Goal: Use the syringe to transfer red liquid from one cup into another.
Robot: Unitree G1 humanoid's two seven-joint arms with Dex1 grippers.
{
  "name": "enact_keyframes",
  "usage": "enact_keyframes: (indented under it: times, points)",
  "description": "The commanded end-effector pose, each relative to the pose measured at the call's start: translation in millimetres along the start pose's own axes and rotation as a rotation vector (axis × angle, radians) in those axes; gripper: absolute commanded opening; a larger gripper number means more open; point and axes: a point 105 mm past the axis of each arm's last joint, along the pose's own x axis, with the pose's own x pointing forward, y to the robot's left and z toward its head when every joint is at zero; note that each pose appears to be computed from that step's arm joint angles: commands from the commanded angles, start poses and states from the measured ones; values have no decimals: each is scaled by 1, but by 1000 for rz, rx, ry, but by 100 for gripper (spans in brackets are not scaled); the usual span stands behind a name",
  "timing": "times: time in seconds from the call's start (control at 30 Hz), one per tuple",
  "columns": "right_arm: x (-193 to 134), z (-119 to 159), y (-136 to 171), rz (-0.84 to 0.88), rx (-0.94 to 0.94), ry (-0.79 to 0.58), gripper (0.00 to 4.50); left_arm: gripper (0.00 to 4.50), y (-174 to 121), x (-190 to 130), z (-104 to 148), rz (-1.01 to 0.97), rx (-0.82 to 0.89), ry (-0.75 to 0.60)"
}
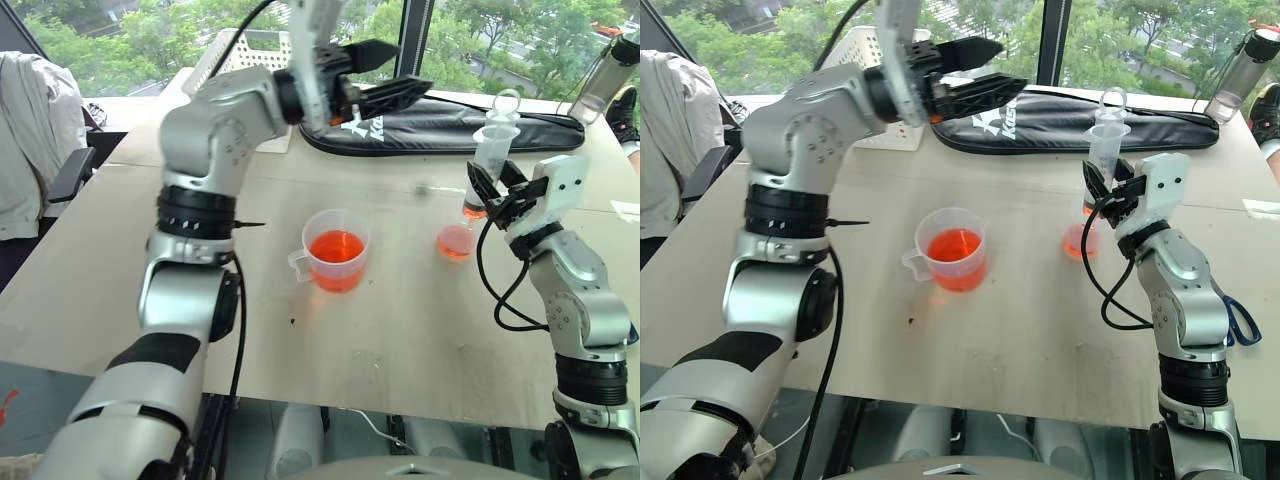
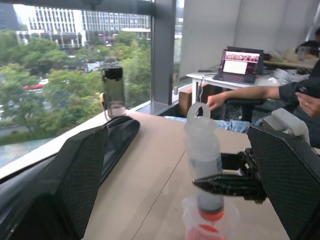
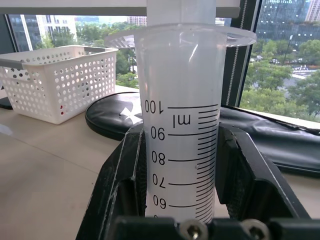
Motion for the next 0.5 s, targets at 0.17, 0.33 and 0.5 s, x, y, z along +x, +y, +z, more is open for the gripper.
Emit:
enact_keyframes:
  times: [0.17,0.33,0.5]
  points:
    - [4,13,10,10,-54,-77,136,450,5,46,-8,41,86,45]
    - [5,14,17,13,-48,-92,136,450,9,59,-13,78,71,52]
    - [6,14,21,17,-51,-96,136,450,3,75,-12,72,72,36]
